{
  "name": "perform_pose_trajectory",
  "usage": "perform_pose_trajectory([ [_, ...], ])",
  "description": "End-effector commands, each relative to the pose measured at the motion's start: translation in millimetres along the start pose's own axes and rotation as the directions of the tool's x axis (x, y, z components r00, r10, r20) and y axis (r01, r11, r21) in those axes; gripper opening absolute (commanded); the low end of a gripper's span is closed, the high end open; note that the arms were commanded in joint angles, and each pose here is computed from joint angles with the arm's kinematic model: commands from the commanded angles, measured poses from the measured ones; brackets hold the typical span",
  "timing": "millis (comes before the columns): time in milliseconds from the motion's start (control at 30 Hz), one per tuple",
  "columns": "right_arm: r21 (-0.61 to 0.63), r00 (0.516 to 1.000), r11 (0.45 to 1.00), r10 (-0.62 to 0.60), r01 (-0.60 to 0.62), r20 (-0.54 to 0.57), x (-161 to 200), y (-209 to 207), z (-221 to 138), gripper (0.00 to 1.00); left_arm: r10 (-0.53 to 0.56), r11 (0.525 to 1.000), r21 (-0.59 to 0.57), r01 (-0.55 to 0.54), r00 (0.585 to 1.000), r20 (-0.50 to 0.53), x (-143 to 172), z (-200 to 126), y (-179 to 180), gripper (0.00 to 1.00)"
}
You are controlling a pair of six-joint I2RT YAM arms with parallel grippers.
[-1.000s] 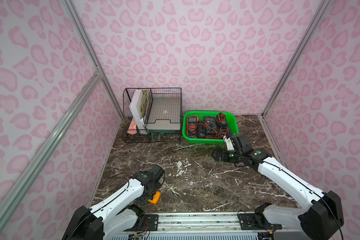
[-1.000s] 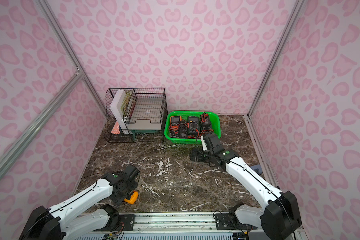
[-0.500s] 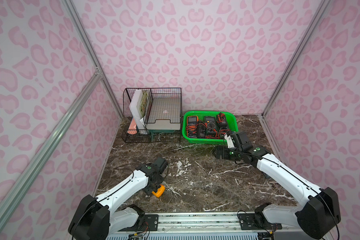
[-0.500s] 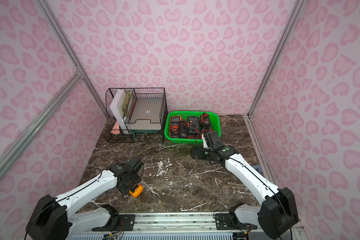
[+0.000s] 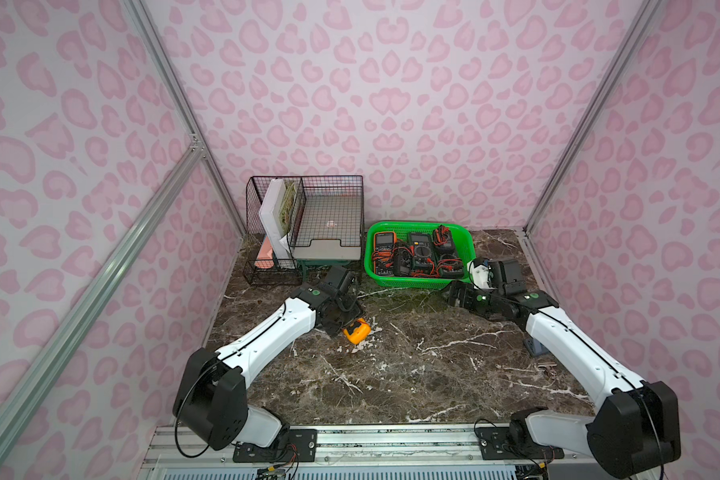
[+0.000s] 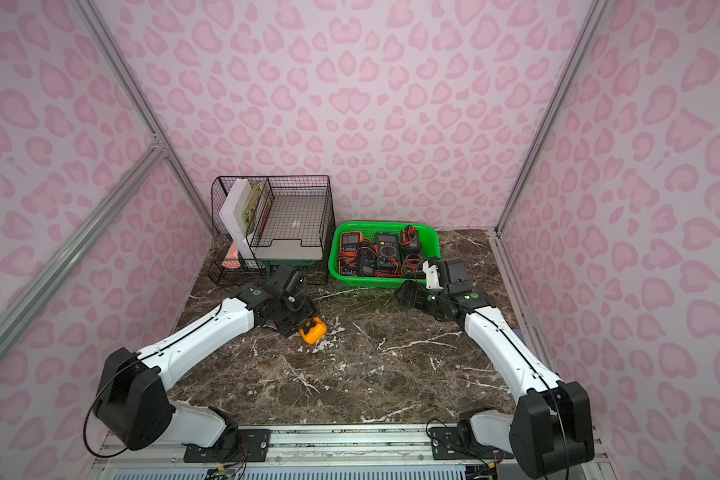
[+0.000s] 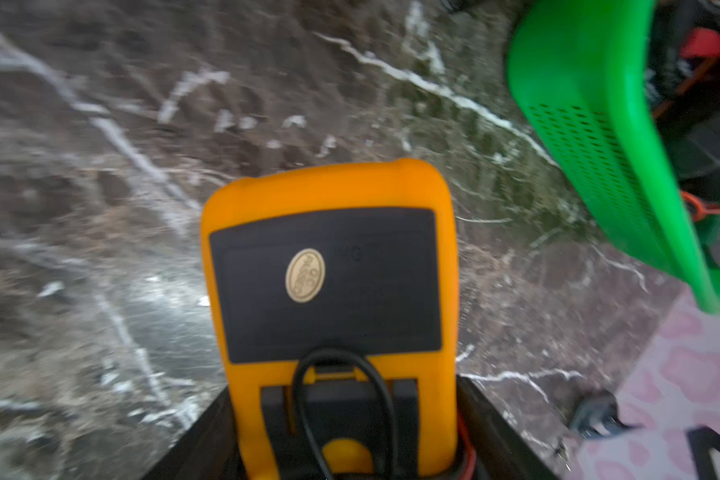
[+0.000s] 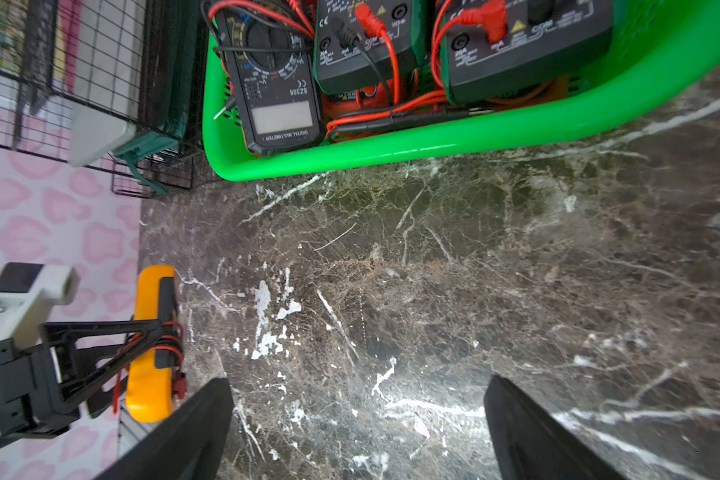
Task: Put the multimeter into the basket
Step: Pick up the multimeter from the center of the board.
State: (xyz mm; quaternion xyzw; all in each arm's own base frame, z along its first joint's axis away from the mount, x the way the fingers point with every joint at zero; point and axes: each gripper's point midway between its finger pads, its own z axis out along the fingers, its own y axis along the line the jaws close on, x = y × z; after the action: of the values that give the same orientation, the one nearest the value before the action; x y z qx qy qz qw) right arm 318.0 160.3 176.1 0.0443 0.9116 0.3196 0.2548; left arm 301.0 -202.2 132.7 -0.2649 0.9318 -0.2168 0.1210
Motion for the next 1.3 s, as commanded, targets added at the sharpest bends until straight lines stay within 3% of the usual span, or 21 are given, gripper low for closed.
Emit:
perform_pose_trajectory([
  [0, -0.196, 0.999, 0.98, 0.044, -0.043, 0.001, -5.4, 29.8, -5.7, 0.99, 0.107, 0.958, 0.275, -0.081, 0.991, -0.082, 5.4, -3.9, -68.0, 0.0],
  [200, -0.371, 0.991, 0.92, 0.135, -0.126, -0.002, -11.8, 47.7, -13.2, 0.99, 0.171, 0.819, 0.571, -0.051, 0.972, -0.159, 1.8, -11.2, -137.5, 0.0],
  [400, -0.53, 0.983, 0.832, 0.184, -0.165, -0.017, -21.1, 71.3, -24.9, 0.99, 0.196, 0.584, 0.811, 0.019, 0.967, -0.164, -10.6, -35.5, -196.2, 0.0],
  [567, -0.639, 0.978, 0.748, 0.208, -0.179, -0.032, -29.5, 90.9, -36.9, 0.99, 0.175, 0.36, 0.928, 0.097, 0.97, -0.169, -26.9, -59.1, -233.3, 0.0],
  [667, -0.689, 0.972, 0.698, 0.231, -0.195, -0.041, -35.1, 99.3, -44.5, 0.99, 0.163, 0.263, 0.956, 0.132, 0.97, -0.179, -36.5, -67.1, -247.5, 0.0],
  [733, -0.722, 0.968, 0.661, 0.247, -0.205, -0.049, -38.3, 104.8, -50.2, 0.99, 0.158, 0.222, 0.965, 0.143, 0.971, -0.181, -41.2, -72.7, -254.4, 0.0],
  [900, -0.794, 0.962, 0.574, 0.269, -0.198, -0.046, -48.7, 116.6, -65.3, 0.99, 0.162, 0.178, 0.972, 0.151, 0.97, -0.18, -46.8, -82.6, -266.0, 0.0],
  [1067, -0.849, 0.961, 0.498, 0.275, -0.178, -0.04, -61.9, 124.4, -79.5, 0.99, 0.167, 0.087, 0.98, 0.177, 0.968, -0.19, -50.4, -100.5, -273.2, 0.0],
  [1267, -0.893, 0.959, 0.407, 0.273, -0.19, -0.079, -69.6, 132.0, -86.0, 0.99, 0.191, 0.044, 0.982, 0.182, 0.964, -0.187, -47.9, -112.0, -280.8, 0.0],
])
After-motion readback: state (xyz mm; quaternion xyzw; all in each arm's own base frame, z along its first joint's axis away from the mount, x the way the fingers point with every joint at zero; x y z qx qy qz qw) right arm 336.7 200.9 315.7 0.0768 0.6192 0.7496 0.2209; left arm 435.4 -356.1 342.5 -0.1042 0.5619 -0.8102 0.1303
